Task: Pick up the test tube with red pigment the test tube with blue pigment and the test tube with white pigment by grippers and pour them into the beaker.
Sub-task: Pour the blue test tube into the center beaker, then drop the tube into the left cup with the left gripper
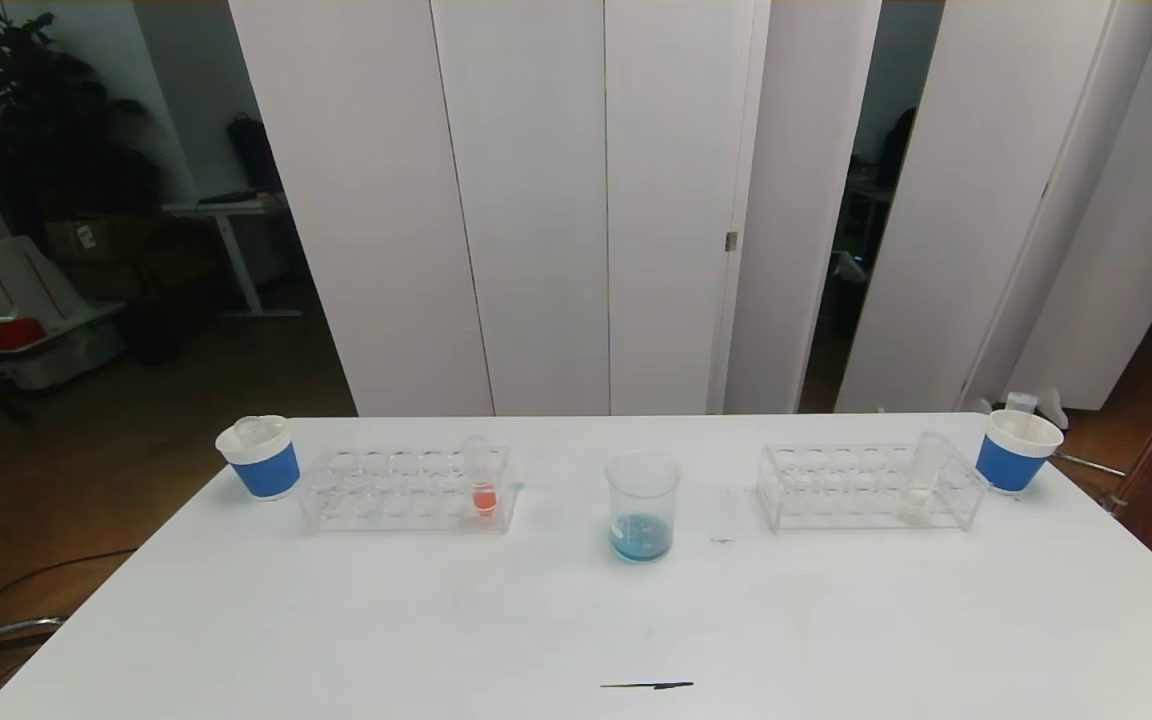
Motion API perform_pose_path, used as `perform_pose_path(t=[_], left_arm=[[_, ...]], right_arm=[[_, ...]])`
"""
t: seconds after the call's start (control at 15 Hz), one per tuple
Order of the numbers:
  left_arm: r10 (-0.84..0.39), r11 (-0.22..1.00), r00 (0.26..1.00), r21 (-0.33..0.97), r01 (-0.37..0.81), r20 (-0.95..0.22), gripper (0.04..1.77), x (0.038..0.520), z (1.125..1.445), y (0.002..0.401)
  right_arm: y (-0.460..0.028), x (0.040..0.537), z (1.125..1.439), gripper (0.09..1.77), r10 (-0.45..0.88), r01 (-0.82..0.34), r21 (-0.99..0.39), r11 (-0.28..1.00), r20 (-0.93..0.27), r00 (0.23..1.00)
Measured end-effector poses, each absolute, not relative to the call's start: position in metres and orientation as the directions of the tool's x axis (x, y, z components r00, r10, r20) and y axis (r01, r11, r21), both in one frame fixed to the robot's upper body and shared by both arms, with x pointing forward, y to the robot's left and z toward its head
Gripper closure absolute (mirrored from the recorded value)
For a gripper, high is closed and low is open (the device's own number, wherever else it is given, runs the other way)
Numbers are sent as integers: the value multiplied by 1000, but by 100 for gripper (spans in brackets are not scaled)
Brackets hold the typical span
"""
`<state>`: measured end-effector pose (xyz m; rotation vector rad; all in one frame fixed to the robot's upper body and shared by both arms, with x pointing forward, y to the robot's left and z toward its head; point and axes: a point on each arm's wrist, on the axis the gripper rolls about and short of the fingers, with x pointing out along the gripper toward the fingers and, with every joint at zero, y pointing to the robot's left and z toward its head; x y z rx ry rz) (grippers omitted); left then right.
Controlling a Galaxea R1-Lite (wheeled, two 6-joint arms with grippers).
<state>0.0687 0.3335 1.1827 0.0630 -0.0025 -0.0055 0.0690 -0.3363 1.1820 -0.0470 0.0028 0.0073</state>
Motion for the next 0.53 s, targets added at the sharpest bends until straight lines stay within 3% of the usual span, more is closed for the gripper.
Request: perform_pose_path(t=[0.53], left_arm=[[-3, 999, 1000, 53, 3, 0, 7, 69, 1182, 334]], right_arm=[[-336, 69, 1182, 11, 8, -8, -47, 999, -3, 1000]])
